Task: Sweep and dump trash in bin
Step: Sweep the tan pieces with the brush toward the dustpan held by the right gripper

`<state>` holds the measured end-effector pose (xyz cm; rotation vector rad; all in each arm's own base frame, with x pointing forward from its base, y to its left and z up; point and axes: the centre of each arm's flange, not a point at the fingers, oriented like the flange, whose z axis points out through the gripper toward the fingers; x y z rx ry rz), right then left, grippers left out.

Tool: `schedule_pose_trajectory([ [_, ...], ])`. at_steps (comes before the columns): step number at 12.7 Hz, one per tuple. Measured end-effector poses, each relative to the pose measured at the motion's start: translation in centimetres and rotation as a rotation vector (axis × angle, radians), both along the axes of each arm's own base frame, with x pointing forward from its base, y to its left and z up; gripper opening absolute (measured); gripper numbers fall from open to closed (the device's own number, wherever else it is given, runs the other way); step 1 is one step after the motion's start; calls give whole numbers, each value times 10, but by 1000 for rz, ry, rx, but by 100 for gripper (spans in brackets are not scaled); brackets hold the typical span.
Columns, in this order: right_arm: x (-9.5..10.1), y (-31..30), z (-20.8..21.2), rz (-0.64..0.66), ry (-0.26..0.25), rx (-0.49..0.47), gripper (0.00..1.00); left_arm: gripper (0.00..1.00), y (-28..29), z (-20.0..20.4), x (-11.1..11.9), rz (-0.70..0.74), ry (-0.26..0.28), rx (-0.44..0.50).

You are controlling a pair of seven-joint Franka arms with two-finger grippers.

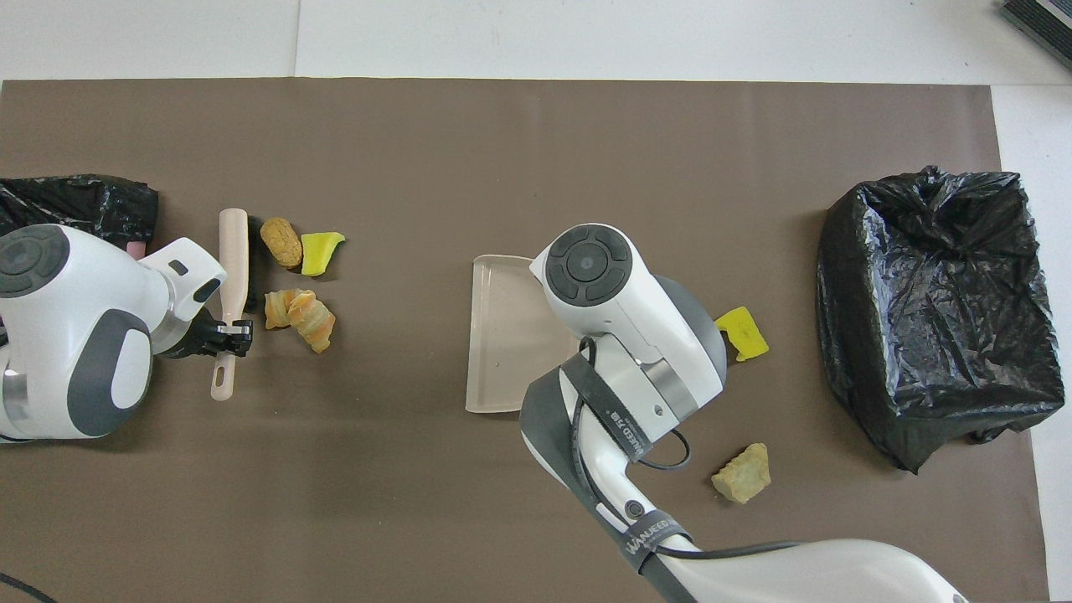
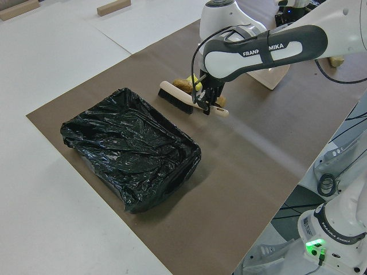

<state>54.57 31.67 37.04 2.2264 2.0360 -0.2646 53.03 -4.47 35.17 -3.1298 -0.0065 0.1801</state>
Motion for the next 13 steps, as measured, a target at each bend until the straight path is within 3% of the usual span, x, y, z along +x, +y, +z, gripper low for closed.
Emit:
schedule_pose_trajectory([
  [4,-2,2,-6,9,-12,11,33,26,-60,-15,-10,-96,-46,-13],
  [8,-3,2,-9,11,-10,11,33,26,-129,-15,-29,-149,-29,-96],
  [13,-5,4,-10,13,-9,10,33,26,-216,-12,-72,-211,9,-193],
])
